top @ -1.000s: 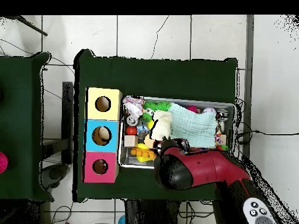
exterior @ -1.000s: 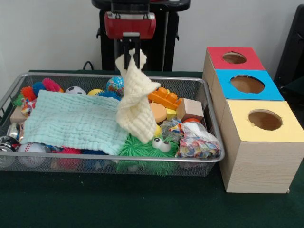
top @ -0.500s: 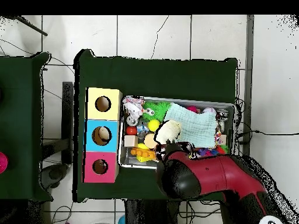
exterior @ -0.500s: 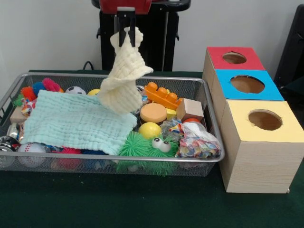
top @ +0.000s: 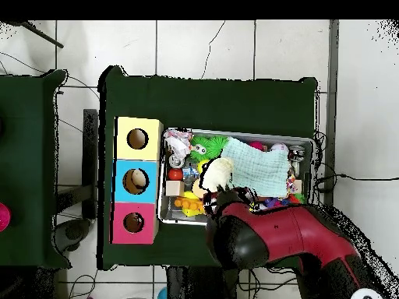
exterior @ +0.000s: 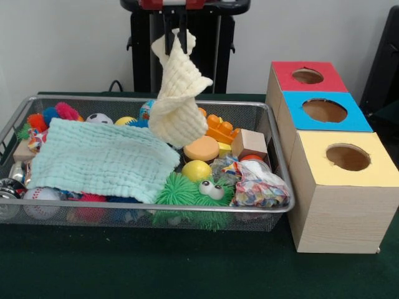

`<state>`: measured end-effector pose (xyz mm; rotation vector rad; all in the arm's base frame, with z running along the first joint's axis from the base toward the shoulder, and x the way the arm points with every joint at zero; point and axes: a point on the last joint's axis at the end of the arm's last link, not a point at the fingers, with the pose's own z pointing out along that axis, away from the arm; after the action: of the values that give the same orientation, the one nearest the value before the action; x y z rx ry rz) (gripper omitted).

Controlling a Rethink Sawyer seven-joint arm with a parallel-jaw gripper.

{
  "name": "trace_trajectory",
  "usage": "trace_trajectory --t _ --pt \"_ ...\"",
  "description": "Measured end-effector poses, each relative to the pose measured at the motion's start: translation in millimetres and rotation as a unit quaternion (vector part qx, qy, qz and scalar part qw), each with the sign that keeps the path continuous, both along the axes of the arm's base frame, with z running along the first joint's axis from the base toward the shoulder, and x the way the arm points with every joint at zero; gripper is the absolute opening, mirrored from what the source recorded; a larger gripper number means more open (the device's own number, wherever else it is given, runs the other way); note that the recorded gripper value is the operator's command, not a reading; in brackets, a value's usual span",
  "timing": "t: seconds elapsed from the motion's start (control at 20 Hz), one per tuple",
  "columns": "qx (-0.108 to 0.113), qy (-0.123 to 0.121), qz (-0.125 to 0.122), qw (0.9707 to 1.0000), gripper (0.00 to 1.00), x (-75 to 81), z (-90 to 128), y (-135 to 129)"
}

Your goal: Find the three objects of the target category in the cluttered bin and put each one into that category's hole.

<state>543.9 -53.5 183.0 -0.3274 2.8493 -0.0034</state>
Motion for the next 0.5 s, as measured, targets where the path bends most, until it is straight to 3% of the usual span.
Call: trace_trajectory --t 0.5 --pt "0.004 0.004 0.016 0.9998 0.00 1.0 3 -15"
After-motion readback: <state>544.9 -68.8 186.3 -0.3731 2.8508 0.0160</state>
